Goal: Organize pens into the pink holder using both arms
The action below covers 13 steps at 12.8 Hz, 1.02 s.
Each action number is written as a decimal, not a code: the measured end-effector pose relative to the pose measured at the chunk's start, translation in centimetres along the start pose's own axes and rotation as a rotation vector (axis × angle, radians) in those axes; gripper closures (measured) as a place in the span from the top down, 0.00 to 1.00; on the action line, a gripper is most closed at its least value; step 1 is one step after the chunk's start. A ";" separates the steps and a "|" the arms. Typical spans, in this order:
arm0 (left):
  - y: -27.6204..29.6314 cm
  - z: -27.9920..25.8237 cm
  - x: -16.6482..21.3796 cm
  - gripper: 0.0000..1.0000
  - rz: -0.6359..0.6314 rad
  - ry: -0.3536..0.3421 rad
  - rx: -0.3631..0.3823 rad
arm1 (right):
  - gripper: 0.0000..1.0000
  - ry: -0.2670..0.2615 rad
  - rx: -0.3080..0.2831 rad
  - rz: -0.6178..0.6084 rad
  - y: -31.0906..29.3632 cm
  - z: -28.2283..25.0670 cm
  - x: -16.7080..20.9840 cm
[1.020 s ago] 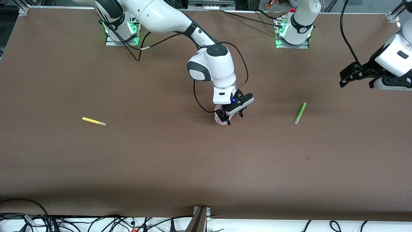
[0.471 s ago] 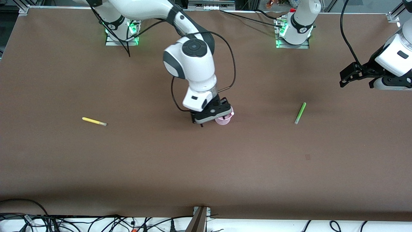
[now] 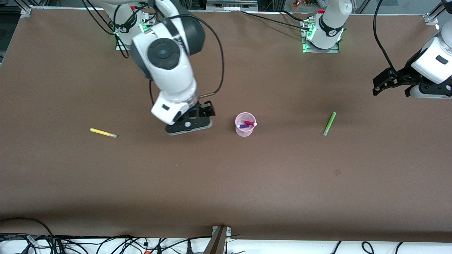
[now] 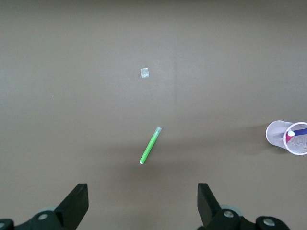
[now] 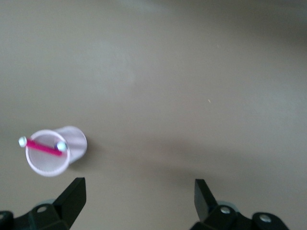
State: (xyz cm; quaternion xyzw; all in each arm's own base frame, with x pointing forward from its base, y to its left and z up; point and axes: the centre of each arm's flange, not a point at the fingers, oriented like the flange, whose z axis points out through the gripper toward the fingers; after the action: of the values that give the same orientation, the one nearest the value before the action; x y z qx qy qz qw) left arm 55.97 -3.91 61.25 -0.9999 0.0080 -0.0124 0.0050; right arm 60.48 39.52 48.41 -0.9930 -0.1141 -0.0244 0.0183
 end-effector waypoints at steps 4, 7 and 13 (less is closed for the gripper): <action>0.0 0.0 0.0 1.00 0.000 0.000 0.000 | 1.00 -0.061 -0.004 0.012 7.7 -3.3 -3.3; 0.0 0.0 0.0 1.00 0.000 0.000 0.000 | 1.00 -0.088 -0.021 0.026 13.5 -5.4 -7.9; 0.0 0.0 0.0 1.00 0.000 0.000 0.000 | 1.00 -0.110 -0.013 -0.037 20.6 -5.6 -10.4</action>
State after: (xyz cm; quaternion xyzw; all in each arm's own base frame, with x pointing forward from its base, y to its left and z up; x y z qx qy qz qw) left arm 55.98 -3.91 61.27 -0.9999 0.0079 -0.0124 0.0049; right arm 54.82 16.86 52.86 -0.9907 -0.1330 0.0293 0.0048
